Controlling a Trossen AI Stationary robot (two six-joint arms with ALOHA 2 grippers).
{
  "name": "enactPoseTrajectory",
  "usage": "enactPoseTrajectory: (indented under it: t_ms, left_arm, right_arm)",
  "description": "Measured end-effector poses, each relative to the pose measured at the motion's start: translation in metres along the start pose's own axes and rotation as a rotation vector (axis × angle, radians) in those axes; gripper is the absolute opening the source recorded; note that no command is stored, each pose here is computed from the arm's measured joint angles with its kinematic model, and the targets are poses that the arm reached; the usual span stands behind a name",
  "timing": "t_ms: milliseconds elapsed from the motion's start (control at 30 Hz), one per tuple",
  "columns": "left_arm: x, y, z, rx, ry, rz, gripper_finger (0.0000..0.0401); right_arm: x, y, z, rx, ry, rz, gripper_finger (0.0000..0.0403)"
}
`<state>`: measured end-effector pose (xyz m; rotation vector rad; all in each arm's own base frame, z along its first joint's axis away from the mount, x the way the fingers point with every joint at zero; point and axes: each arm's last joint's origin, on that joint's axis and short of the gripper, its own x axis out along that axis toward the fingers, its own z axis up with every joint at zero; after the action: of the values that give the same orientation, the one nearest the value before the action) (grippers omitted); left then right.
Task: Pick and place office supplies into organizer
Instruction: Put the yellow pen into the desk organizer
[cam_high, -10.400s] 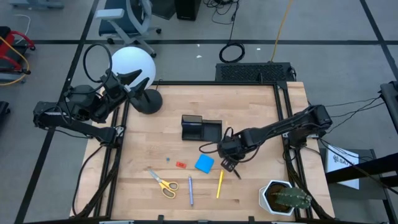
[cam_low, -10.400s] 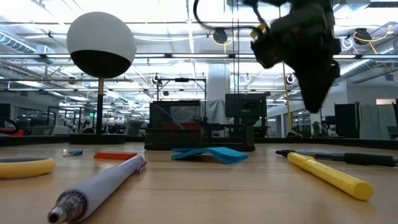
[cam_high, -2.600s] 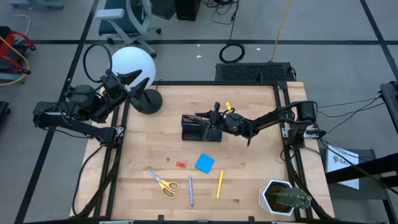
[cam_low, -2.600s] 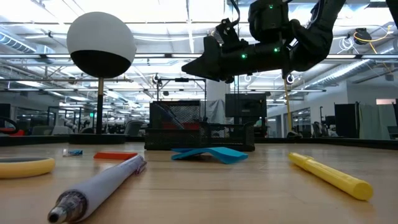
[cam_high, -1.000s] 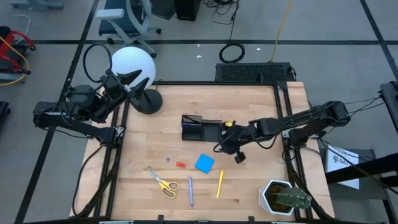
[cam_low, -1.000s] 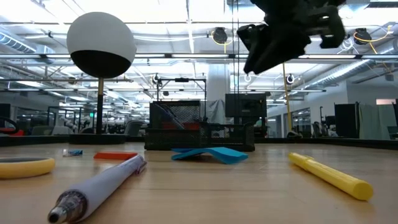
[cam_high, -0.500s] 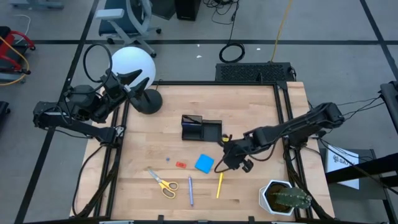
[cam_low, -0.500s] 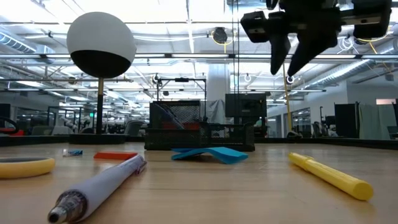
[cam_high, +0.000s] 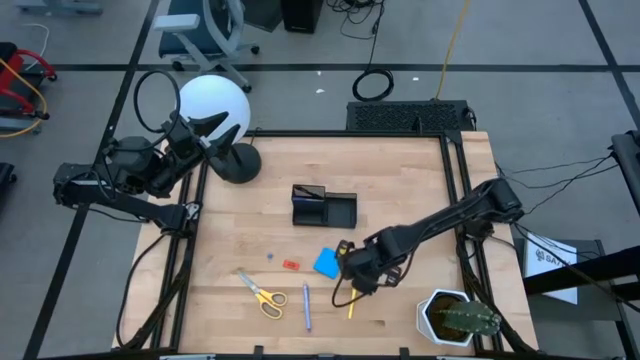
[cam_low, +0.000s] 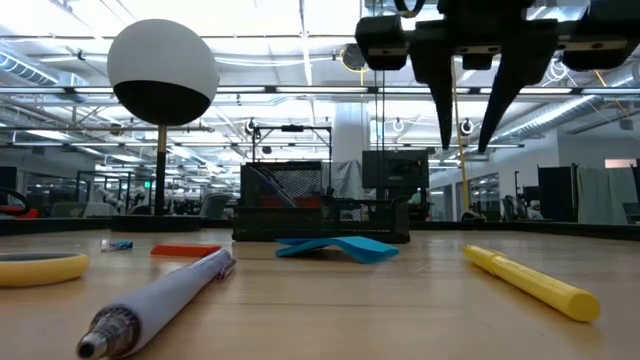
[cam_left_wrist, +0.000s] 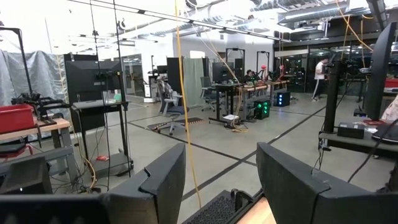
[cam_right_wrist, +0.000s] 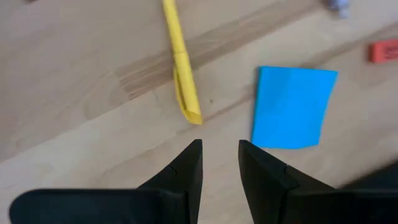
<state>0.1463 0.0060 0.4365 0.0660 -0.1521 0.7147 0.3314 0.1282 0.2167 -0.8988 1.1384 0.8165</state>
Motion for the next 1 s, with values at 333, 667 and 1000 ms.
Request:
enactPoseTrajectory:
  t_ms: [333, 667, 1000]
  left_arm:
    - [0.0, 0.0, 0.0, 0.0, 0.0, 0.0, 0.02]
    - [0.0, 0.0, 0.0, 0.0, 0.0, 0.0, 0.02]
    - [0.0, 0.0, 0.0, 0.0, 0.0, 0.0, 0.02]
  right_arm:
    - [0.024, 0.008, 0.016, -0.105, 0.036, 0.047, 0.0093]
    - [0.024, 0.016, 0.033, -0.115, -0.008, 0.03, 0.0093]
    - [0.04, 0.005, 0.05, -0.12, -0.036, 0.118, 0.0093]
